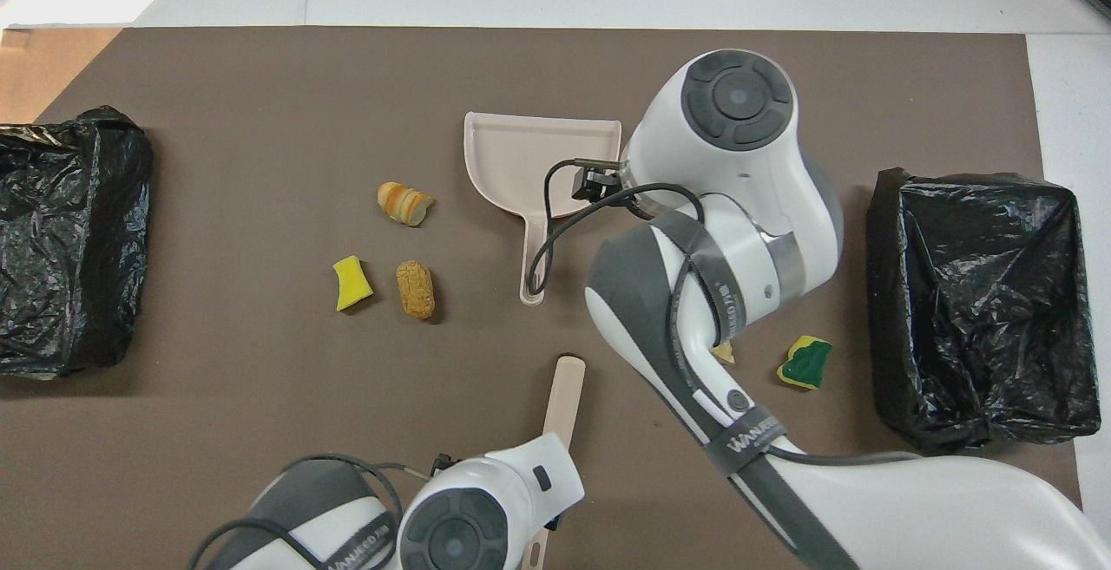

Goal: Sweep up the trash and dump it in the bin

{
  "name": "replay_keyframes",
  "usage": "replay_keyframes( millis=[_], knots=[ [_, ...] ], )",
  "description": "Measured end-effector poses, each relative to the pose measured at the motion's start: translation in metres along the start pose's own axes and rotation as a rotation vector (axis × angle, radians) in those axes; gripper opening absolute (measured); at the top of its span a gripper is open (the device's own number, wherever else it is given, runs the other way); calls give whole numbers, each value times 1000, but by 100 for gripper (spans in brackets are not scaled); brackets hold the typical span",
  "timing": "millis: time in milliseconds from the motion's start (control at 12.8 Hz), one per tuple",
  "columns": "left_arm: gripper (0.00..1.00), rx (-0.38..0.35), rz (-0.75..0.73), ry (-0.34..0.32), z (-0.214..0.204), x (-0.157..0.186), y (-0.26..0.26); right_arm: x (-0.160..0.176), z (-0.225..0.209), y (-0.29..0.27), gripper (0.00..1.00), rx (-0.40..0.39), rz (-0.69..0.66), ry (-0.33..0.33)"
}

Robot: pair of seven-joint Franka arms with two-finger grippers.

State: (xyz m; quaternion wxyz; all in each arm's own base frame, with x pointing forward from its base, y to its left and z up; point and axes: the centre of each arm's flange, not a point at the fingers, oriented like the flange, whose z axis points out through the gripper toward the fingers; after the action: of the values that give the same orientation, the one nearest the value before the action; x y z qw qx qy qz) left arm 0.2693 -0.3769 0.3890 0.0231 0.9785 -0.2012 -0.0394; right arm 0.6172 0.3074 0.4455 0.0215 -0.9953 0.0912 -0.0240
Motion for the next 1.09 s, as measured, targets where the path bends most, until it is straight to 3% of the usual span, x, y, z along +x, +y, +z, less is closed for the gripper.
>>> replay_keyframes(
  millis=[234,547,781,937,1093],
  knots=[
    [100,2,41,10,28,-25,24,-20,47,-49,100,7,-17,12],
    [96,-9,43,32,37,-23,29,-44,82,-85,100,-8,-31,20],
    [58,-10,21,37,44,-20,32,-49,87,-93,100,-1,-45,26],
    [31,-10,14,36,45,-20,31,-49,87,-96,94,12,-49,39],
    [26,-10,8,34,45,-18,28,-48,87,-96,68,13,-47,41]
  ],
)
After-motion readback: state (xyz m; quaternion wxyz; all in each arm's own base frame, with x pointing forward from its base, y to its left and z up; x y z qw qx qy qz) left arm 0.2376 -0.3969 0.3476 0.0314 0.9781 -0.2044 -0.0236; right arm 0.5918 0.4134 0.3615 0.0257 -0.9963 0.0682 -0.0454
